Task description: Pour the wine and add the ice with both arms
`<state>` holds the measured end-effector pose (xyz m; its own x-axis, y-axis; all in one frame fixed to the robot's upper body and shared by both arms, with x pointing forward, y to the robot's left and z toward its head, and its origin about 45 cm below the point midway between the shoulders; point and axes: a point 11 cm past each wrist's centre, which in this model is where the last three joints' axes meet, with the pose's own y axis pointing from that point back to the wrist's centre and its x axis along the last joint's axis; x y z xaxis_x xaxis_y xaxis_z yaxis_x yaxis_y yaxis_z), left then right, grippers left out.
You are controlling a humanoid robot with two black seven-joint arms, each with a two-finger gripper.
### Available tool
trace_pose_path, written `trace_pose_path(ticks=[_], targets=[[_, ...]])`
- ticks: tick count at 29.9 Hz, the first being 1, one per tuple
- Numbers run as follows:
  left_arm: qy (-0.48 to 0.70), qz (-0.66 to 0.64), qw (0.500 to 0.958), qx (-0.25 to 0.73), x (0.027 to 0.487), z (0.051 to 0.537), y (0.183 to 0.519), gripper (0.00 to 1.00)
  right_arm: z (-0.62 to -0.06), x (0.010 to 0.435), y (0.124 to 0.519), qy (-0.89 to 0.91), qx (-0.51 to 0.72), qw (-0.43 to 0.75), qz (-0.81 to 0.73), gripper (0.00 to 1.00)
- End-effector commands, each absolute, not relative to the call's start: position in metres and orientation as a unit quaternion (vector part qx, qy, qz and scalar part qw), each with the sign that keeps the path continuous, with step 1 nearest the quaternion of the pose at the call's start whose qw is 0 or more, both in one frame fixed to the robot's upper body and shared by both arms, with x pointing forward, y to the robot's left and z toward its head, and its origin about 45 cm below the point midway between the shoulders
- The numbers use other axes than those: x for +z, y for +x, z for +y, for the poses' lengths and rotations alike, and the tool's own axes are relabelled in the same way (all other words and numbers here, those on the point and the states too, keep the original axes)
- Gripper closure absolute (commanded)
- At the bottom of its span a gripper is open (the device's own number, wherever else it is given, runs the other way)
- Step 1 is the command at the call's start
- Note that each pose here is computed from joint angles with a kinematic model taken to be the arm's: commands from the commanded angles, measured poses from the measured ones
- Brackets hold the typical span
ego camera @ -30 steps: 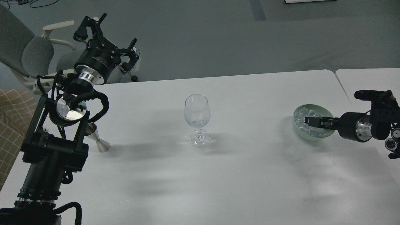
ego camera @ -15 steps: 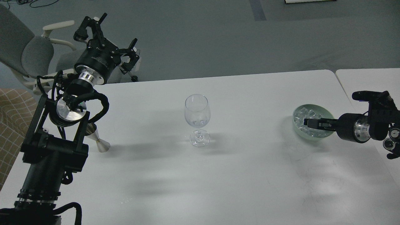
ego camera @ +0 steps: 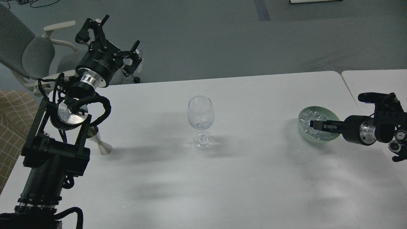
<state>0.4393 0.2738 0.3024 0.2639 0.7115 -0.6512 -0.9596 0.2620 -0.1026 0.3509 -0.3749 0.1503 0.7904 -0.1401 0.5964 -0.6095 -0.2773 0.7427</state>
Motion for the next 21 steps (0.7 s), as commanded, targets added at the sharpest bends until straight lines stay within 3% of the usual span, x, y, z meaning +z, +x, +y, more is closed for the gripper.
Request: trace_pose_path(ticks=[1,10,21], targets=[[-0.251,0.247,0.755,0.553,0.303,0.274,0.439,0.02,-0.375,0.15,0.351,0.77,0.213,0.549,-0.244,0.68],[-0.251,0.247,0.755,0.553,0.303,0.274,0.439,0.02,-0.373,0.152,0.352,0.771,0.215,0.547,-0.243,0.92],[-0.251,0.248,0.755,0.553,0.302,0.274,0.439,0.02,-0.387,0.179,0.356,0.763,0.227,0.546,-0.26,0.91]])
